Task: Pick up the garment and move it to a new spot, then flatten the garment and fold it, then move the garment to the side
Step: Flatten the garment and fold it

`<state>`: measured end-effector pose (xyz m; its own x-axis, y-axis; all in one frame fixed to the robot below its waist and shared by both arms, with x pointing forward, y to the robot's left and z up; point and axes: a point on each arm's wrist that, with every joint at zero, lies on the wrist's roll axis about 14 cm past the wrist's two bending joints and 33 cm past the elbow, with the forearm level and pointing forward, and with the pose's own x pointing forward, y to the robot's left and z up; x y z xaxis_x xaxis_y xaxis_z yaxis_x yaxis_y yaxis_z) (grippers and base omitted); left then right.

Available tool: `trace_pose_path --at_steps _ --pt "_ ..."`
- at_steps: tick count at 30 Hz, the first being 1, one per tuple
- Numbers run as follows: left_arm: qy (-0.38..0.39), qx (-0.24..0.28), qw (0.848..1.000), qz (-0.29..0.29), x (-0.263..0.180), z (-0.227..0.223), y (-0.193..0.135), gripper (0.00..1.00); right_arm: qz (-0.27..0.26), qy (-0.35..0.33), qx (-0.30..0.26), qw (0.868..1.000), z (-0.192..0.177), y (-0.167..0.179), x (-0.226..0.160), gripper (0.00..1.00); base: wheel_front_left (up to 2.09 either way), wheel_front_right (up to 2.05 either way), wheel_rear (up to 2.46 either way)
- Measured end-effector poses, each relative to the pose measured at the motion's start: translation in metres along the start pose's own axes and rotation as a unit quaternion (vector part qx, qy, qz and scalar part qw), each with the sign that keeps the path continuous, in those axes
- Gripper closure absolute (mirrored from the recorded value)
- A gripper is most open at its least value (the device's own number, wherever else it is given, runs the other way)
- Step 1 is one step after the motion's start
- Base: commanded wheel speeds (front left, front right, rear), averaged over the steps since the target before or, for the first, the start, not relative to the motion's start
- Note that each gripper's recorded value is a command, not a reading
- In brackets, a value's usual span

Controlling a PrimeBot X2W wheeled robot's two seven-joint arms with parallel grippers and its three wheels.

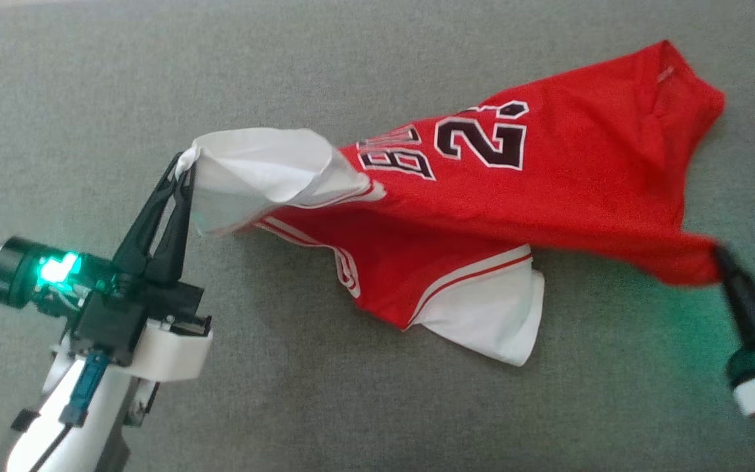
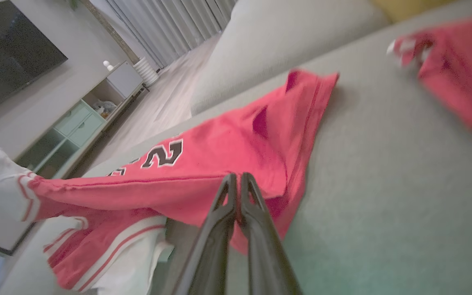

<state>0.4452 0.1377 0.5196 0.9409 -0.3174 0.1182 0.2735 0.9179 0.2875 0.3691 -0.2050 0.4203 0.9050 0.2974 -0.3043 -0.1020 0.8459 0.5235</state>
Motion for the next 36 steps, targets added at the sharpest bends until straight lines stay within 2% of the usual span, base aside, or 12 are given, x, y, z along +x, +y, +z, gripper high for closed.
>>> trace_pose_path --at_steps 2,5,10,15,18,20,23,26,30,36 --pt "-0.02 0.005 1.0 -0.008 0.001 0.014 0.0 1.0 0.007 -0.034 -0.06 0.998 0.029 -0.002 0.0 1.0 0.0 0.0 0.0" --pt "-0.064 0.015 0.998 -0.02 0.006 0.046 0.003 1.0 0.023 -0.098 -0.138 0.985 0.078 0.008 -0.003 1.0 0.0 0.0 0.0" --pt "-0.172 0.039 0.984 -0.026 0.015 0.126 0.022 1.0 0.054 -0.211 -0.235 0.947 0.157 0.043 -0.027 1.0 0.0 0.0 0.0" --pt "-0.287 0.072 0.955 -0.031 0.011 0.222 0.043 1.0 0.077 -0.305 -0.298 0.901 0.226 0.082 -0.064 1.0 0.0 0.0 0.0" --pt "-0.355 0.098 0.929 -0.034 0.01 0.282 0.052 1.0 0.081 -0.332 -0.343 0.875 0.261 0.1 -0.076 1.0 0.0 0.0 0.0" --pt "-0.392 0.108 0.913 -0.039 0.013 0.313 0.056 1.0 0.084 -0.338 -0.362 0.865 0.279 0.11 -0.075 1.0 0.0 0.0 0.0" --pt "-0.409 0.105 0.906 -0.043 0.031 0.337 0.067 1.0 0.094 -0.332 -0.379 0.859 0.297 0.124 -0.058 1.0 0.0 0.0 0.0" --pt "-0.364 0.112 0.924 -0.043 0.071 0.331 0.078 1.0 0.103 -0.312 -0.39 0.86 0.307 0.132 -0.028 1.0 0.0 0.0 0.0" --pt "-0.294 0.137 0.945 -0.033 0.129 0.299 0.095 1.0 0.104 -0.284 -0.405 0.863 0.315 0.135 0.025 1.0 0.0 0.0 0.0" --pt "-0.265 0.175 0.948 0.001 0.19 0.26 0.123 1.0 0.11 -0.285 -0.42 0.855 0.323 0.137 0.103 1.0 0.0 0.0 0.0"
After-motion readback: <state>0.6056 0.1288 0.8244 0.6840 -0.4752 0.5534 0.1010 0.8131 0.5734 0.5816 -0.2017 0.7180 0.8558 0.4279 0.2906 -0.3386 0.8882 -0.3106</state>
